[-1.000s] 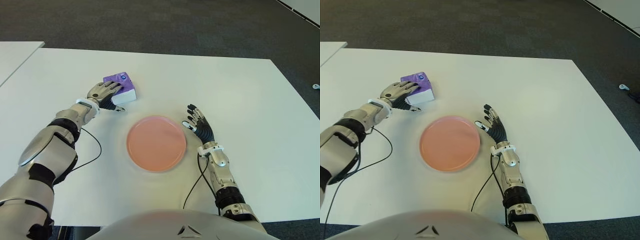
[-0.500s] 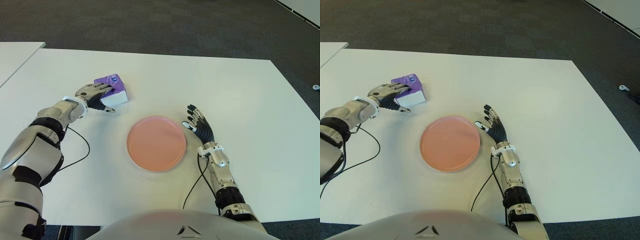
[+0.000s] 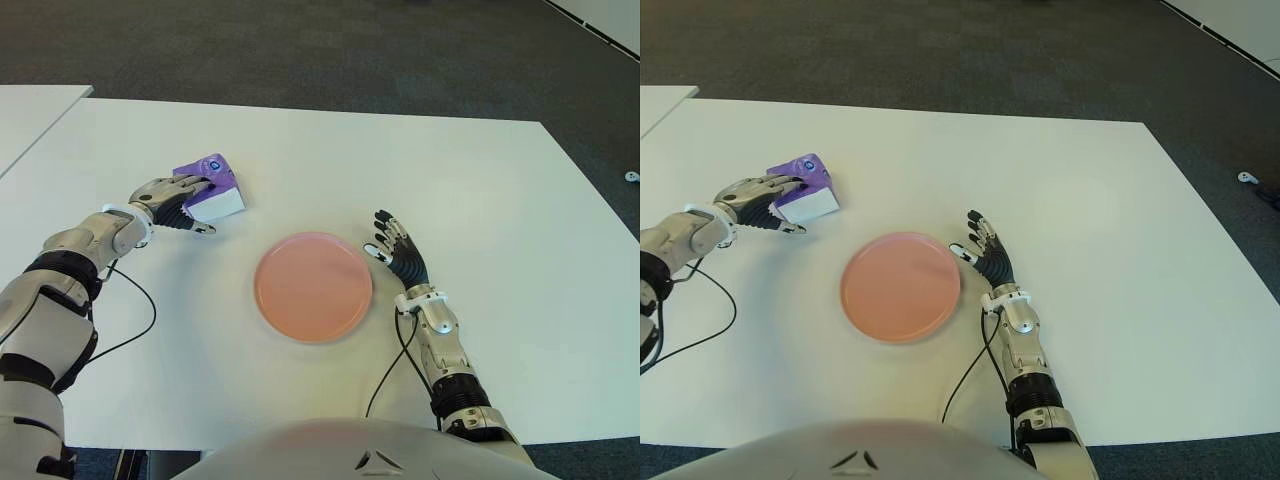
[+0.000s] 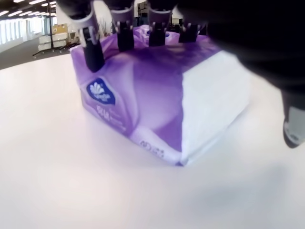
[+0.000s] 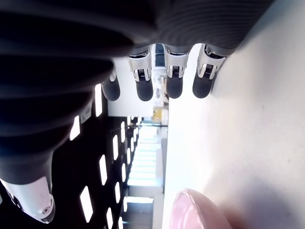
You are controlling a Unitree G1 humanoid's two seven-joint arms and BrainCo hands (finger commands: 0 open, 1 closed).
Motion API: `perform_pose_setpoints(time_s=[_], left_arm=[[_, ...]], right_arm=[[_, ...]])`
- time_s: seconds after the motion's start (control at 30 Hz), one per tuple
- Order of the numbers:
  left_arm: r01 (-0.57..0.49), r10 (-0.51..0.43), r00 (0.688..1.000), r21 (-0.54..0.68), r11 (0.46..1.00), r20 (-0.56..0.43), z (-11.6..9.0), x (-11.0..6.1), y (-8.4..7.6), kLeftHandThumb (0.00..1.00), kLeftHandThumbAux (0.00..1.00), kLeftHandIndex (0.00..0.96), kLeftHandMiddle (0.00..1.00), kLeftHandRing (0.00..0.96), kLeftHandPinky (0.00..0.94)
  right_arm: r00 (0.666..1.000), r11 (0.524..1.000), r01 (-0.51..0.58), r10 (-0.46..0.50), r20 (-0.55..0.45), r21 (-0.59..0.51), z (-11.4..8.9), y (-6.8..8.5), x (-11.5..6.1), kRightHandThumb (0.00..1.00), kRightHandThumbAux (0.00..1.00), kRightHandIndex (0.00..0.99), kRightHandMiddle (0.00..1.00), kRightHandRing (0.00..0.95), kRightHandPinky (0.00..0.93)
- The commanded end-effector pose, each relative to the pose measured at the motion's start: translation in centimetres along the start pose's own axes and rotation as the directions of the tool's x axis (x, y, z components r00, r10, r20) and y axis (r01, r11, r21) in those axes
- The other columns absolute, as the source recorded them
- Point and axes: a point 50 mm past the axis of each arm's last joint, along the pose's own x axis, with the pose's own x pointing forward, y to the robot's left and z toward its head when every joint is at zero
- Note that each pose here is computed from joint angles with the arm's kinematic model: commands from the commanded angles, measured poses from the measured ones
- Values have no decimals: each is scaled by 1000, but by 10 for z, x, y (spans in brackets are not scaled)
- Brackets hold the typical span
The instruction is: Put the tissue paper into the plate.
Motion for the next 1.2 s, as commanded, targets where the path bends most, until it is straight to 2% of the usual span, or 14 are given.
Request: perform_pose_setpoints(time_s=[0.03,0.33,0.5,0.77,1.2], left_arm=[[322,-321,945,-7,947,69,9,-29,-67,101,446,5,0,46,156],[318,-313,941,-26,948,127,15,-44,-62,98,452,1,0,11,72],[332,-323,932,-31,943,162,22,-52,-58,90,469,0,0,3,72],[371,-355,908,-31,928,223,37,-62,-62,61,473,0,0,0,70],[390,-372,896,-33,920,242,45,-73,-64,26,508,0,0,0,43]], right_arm=[[913,996,28,9,-407,85,-77,10,-61,10,654,0,0,0,0],[912,996,21,17,-410,89,-77,13,-59,16,648,0,0,0,0],[911,996,20,19,-411,90,-77,14,-59,16,644,0,0,0,0],[908,995,26,15,-418,93,-77,14,-57,30,647,0,0,0,0],[908,995,30,11,-420,92,-77,15,-57,48,652,0,0,0,0]])
